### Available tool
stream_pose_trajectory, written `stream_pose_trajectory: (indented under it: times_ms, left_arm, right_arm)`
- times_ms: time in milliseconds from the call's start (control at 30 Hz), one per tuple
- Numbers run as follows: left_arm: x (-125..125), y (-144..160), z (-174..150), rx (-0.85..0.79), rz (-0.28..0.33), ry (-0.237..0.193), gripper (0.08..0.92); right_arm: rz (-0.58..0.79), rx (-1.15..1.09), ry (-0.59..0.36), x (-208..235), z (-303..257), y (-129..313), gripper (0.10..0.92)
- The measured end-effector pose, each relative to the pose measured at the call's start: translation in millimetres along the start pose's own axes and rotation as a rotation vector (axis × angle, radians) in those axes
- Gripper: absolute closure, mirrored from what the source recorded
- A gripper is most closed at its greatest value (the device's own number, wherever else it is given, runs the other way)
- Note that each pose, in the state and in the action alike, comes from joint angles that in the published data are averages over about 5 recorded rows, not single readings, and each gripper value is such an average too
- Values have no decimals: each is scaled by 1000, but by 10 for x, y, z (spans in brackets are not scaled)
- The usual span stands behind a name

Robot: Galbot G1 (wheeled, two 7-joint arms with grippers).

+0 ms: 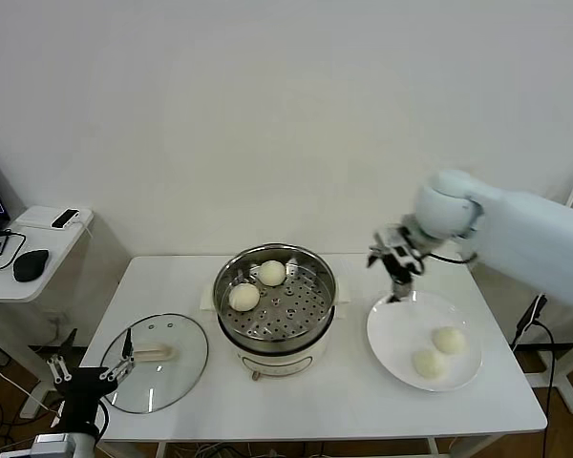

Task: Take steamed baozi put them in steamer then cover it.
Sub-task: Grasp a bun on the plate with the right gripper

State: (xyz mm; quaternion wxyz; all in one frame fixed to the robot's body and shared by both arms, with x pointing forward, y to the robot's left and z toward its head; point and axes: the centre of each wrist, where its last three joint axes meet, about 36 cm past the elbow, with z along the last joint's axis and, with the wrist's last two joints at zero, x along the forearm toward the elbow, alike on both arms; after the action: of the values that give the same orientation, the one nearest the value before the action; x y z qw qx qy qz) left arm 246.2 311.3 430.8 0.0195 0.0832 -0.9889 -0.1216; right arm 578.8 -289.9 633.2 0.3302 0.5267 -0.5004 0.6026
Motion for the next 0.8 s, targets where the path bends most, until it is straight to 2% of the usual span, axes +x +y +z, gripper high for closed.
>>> stream_pose_trajectory:
  times_ms: [400,800]
  left_arm:
    - [-19,-5,76,-10,2,15,177]
    - [-22,10,116,-17,-4,27,177]
  right_arm:
    - [-68,-84,45,-568,616,800,200]
    - [-105,-122,68,-1042,734,1076,200]
